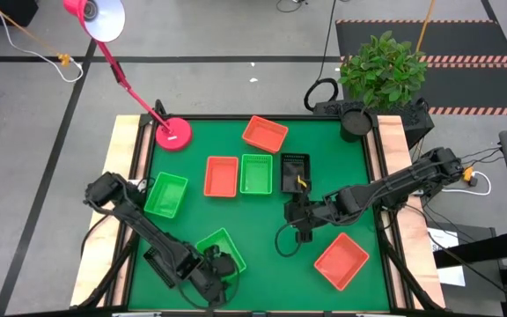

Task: Stack baskets by color
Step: Stack the bottom green basket on top of the other top right green basket

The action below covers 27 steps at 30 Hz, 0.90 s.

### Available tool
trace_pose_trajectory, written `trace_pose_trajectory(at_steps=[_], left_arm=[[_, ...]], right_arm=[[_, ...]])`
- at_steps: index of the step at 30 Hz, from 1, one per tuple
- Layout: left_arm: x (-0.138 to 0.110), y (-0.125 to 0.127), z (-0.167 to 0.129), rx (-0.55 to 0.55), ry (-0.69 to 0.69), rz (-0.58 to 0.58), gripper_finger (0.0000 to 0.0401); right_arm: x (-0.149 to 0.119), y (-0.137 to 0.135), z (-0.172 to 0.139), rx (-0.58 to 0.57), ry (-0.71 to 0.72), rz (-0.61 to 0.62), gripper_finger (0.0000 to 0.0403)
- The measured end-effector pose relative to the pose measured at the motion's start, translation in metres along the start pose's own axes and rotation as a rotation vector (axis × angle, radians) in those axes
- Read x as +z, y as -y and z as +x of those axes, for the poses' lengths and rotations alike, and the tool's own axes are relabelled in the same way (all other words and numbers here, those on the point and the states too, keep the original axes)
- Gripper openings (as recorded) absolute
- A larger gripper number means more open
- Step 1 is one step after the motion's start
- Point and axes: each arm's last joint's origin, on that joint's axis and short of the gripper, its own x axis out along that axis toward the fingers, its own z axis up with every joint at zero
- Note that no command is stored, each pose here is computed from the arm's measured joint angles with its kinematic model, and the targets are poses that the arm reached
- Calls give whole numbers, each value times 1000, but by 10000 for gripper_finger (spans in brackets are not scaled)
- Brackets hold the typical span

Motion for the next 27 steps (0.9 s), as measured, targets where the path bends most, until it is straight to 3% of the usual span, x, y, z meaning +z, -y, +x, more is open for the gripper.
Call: trace_pose_trajectory(at_steps=[3, 5, 9, 14, 22, 27], left_arm=[[6, 1, -10, -22, 23, 52, 49], [9, 1, -19, -28, 31, 81, 16], [15, 0, -39, -35, 33, 140, 17], [23, -3, -74, -46, 71, 310, 6], [55, -40, -120, 111, 167, 459, 5], [82, -72, -125, 234, 192, 529, 4]], right_arm=[[0, 0, 0, 0, 0, 0, 153], [0, 0, 0, 0, 0, 0, 153], [0, 0, 0, 0, 0, -1, 153], [0, 0, 0, 0, 0, -3, 153], [-2, 2, -3, -2, -8, -8, 153], [-5, 3, -19, -71, 10, 8, 153]])
